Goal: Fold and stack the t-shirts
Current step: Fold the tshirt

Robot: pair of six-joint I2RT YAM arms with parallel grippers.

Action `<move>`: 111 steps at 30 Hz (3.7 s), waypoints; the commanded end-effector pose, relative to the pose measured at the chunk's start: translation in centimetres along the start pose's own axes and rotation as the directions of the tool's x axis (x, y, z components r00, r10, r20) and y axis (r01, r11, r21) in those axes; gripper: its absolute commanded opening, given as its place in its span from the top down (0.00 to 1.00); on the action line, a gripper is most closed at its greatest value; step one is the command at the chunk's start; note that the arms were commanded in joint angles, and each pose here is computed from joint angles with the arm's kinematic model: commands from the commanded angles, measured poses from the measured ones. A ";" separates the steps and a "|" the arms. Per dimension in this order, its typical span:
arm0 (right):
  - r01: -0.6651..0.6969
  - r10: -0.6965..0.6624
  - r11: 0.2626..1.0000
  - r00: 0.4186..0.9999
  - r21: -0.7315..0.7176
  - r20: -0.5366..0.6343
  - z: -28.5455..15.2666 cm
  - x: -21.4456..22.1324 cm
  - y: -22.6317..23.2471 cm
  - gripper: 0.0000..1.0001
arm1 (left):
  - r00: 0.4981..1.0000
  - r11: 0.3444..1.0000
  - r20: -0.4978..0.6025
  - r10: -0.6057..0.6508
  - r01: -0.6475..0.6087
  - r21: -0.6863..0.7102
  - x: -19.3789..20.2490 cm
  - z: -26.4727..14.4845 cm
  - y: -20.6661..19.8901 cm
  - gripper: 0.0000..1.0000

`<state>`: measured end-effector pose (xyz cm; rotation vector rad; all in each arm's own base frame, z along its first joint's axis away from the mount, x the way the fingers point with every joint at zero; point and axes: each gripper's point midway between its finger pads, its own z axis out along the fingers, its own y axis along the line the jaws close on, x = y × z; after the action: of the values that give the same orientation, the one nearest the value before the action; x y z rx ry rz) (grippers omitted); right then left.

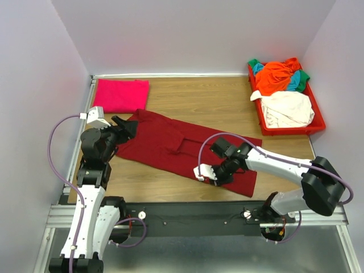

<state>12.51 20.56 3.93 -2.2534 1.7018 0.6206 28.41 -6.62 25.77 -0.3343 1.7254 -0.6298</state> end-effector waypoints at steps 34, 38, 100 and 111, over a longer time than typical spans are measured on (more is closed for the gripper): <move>-0.828 0.754 0.561 0.511 -0.001 0.412 2.0 -4.0 -35.0 0.32 | 0.961 0.929 0.138 0.240 -0.268 0.254 -2.3 -4.2 -5.6 0.25; -0.827 0.773 0.559 0.500 -0.048 0.389 2.9 -4.0 -33.9 0.37 | 0.960 0.930 0.140 0.241 -0.270 0.251 -2.4 -4.1 -5.5 0.25; -0.452 0.485 0.782 0.874 0.430 0.038 -4.5 1.2 -11.5 0.36 | 0.917 0.999 -0.398 0.012 -0.026 -0.032 13.8 22.9 0.5 0.59; -0.459 0.548 0.774 0.831 0.436 -0.098 0.1 2.8 -10.9 0.43 | 0.880 0.993 -0.473 0.032 -0.083 -0.089 16.7 27.3 2.6 0.59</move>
<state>22.83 22.02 2.85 -1.6655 2.2902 0.1863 50.24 -20.29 8.58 -0.2076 2.1887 -0.6748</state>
